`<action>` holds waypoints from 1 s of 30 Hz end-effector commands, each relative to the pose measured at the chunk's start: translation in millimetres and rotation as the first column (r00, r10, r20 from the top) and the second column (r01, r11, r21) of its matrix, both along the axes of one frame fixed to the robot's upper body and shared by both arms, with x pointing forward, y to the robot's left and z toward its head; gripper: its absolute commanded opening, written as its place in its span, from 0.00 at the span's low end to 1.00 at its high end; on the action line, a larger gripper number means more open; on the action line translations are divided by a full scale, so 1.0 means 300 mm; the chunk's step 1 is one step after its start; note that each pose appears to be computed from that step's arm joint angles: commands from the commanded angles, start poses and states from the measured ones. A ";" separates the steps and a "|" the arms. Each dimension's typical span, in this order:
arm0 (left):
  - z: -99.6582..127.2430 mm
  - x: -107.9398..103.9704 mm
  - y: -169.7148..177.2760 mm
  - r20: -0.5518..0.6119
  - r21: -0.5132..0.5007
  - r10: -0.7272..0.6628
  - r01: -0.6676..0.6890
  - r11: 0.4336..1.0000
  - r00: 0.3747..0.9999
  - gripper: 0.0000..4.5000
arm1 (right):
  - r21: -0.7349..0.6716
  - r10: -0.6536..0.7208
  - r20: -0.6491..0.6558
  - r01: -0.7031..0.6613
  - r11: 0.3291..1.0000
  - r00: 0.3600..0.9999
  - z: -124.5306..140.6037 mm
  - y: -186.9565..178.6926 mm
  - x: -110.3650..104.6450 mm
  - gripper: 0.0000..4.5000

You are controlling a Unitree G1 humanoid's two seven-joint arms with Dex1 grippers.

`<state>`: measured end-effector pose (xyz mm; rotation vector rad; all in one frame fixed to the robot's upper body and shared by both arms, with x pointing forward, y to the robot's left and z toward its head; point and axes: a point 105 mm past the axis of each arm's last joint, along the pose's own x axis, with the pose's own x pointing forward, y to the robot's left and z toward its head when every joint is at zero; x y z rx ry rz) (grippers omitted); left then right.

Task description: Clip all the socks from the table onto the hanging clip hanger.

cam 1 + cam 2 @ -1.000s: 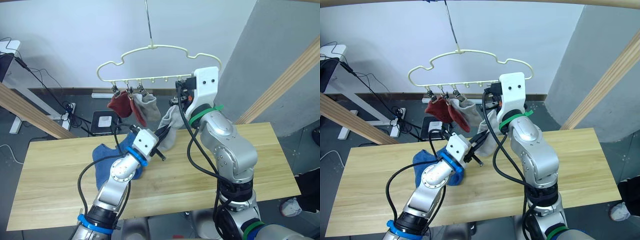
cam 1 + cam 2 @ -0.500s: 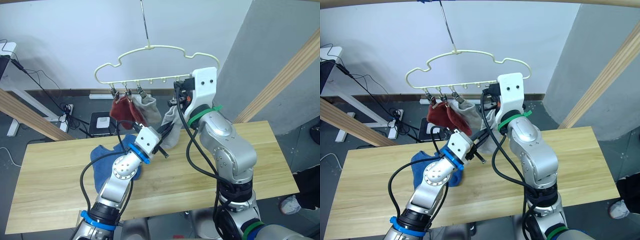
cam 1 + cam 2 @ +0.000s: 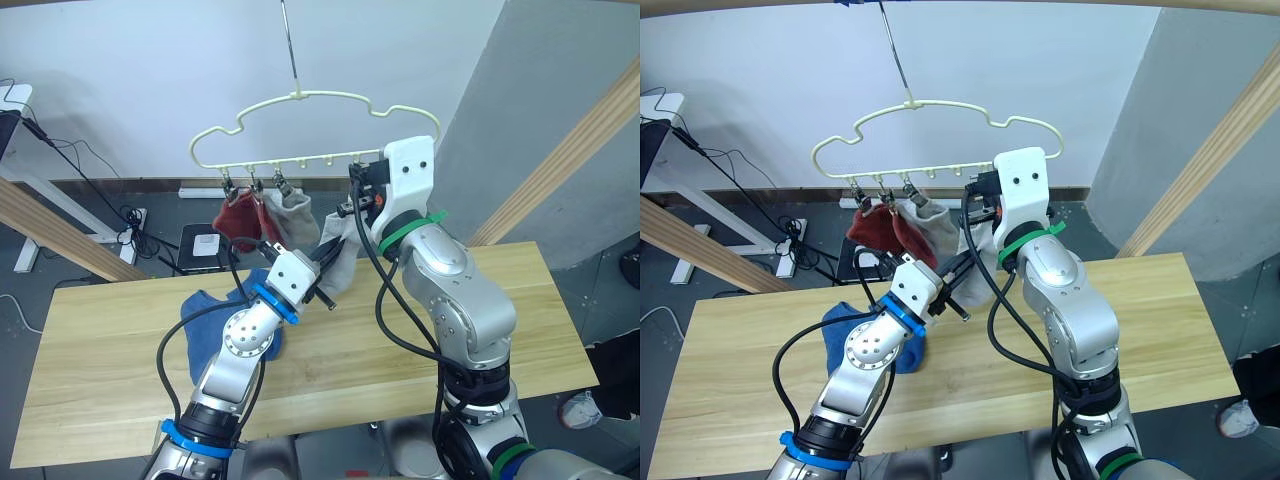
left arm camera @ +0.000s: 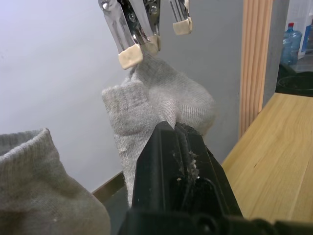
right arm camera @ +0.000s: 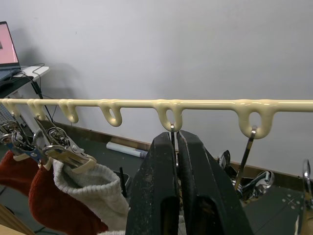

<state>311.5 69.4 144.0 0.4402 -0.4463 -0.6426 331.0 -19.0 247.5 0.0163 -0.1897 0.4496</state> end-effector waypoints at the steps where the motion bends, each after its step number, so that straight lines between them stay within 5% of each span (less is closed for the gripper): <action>1: 0.037 -0.007 -0.011 0.050 -0.020 -0.008 0.009 1.000 0.999 0.01 | 0.031 -0.012 0.036 0.010 0.999 0.999 0.026 -0.010 -0.016 0.00; 2: 0.040 -0.005 -0.010 0.055 -0.020 -0.006 0.008 1.000 0.998 0.01 | 0.039 -0.016 0.036 0.015 0.999 0.999 0.027 -0.015 -0.016 0.00; 10: 0.044 0.003 -0.009 0.059 -0.021 -0.001 0.002 1.000 0.998 0.00 | 0.046 -0.006 0.025 0.005 0.999 1.000 0.024 -0.019 -0.020 0.66; 20: 0.030 0.006 -0.001 0.047 -0.010 0.007 -0.006 1.000 0.999 0.00 | -0.005 0.217 0.019 -0.217 0.976 0.976 -0.001 -0.012 -0.126 0.66; 30: 0.019 -0.039 0.014 -0.065 -0.045 -0.099 0.096 0.994 0.993 0.57 | -0.114 0.299 0.003 -0.297 0.948 0.954 -0.050 -0.073 -0.179 0.66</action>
